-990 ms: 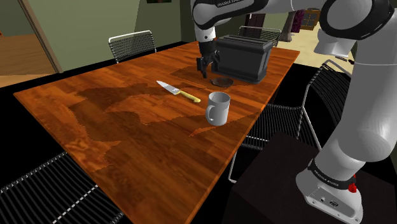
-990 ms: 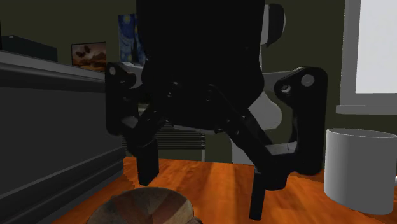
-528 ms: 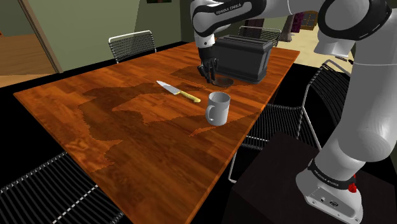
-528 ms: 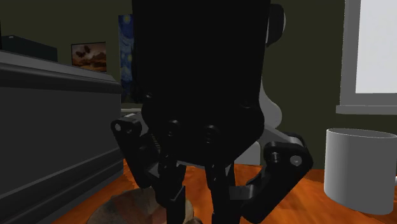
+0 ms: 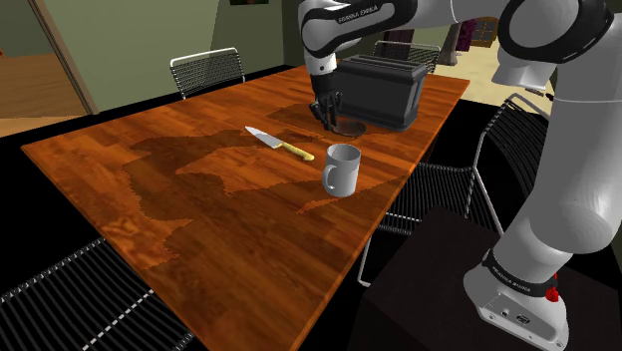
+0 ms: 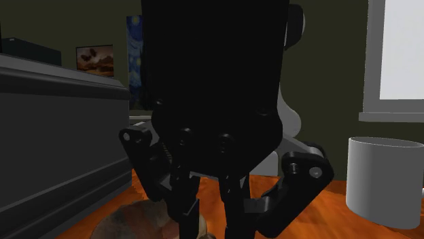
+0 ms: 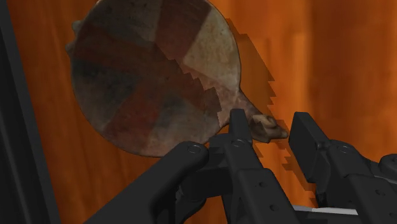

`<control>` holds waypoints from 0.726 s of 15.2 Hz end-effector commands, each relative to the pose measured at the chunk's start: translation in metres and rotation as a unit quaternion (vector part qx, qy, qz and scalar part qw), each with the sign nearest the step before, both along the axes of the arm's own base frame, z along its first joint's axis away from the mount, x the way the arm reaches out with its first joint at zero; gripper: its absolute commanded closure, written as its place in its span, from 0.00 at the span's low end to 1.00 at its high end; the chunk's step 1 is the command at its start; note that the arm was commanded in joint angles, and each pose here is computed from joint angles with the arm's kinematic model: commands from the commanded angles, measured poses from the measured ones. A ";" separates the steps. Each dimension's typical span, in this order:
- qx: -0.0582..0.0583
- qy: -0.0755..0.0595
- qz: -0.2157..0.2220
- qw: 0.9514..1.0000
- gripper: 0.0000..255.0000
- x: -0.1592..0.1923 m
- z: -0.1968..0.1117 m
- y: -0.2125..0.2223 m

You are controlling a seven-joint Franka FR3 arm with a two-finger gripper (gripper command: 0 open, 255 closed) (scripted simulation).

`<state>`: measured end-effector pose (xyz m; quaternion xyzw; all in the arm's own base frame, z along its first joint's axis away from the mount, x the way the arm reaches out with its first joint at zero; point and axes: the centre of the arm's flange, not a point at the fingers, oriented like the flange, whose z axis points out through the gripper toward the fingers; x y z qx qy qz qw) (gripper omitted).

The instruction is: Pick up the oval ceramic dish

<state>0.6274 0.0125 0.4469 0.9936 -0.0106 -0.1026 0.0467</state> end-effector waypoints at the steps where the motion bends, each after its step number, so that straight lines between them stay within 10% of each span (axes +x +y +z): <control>1: 0.000 0.000 0.000 1.000 1.00 0.000 0.006 0.000; 11: 0.000 0.000 0.000 1.000 1.00 0.000 0.058 0.000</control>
